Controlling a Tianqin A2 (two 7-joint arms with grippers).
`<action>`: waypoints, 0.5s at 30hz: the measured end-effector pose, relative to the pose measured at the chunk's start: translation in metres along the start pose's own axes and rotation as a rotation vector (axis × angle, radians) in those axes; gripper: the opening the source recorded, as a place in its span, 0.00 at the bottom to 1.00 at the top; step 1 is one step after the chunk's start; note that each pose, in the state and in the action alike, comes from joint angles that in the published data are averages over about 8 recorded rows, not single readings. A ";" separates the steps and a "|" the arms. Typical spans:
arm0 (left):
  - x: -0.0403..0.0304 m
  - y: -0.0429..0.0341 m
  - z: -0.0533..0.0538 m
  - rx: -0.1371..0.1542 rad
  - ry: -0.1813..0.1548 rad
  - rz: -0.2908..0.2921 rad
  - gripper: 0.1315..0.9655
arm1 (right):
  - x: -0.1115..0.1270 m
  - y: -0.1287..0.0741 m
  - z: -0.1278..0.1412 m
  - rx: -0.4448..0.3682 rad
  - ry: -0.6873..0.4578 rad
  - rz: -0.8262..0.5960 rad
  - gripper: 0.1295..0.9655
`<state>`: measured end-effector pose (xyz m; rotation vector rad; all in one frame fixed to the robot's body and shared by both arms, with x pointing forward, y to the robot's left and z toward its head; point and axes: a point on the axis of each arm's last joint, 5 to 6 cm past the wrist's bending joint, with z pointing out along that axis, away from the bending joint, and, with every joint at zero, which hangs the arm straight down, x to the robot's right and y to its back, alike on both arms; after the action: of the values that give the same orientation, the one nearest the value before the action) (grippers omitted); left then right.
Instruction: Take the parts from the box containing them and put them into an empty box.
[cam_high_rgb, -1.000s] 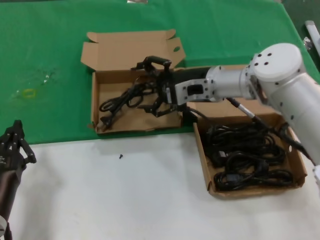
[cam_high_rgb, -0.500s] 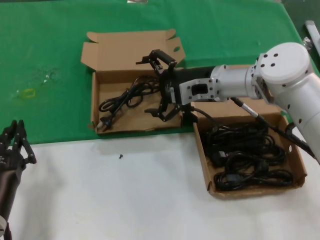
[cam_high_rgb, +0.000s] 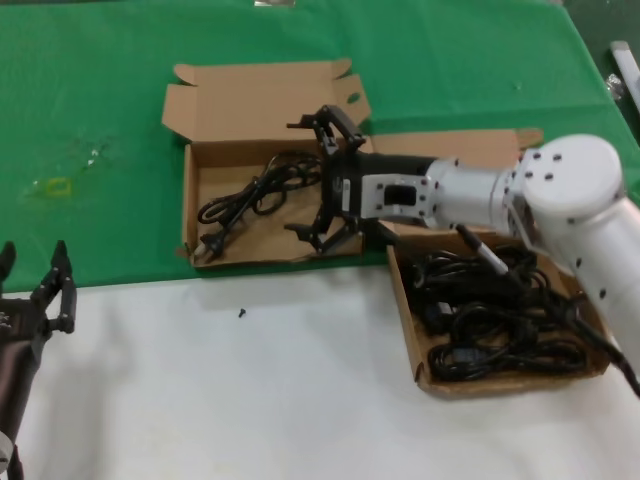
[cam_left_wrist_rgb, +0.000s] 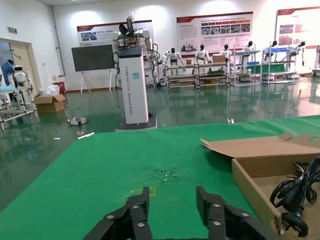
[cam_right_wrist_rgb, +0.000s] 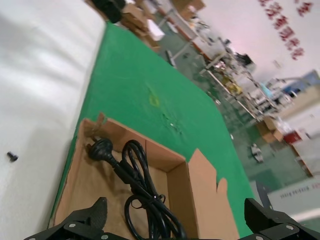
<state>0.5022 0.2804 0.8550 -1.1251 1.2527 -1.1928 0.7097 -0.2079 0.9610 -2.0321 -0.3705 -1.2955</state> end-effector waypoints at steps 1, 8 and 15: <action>0.0000 0.0000 0.000 0.000 0.000 0.000 0.17 | -0.003 0.000 -0.001 -0.002 0.011 0.018 1.00; 0.0000 0.0000 0.000 0.000 0.000 0.000 0.34 | -0.027 0.001 -0.008 -0.020 0.089 0.144 1.00; 0.0000 0.0000 0.000 0.000 0.000 0.000 0.54 | -0.050 0.001 -0.018 -0.040 0.170 0.272 1.00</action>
<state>0.5022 0.2804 0.8550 -1.1249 1.2528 -1.1927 0.6749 -0.2149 0.9215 -1.9096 0.0106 -1.2996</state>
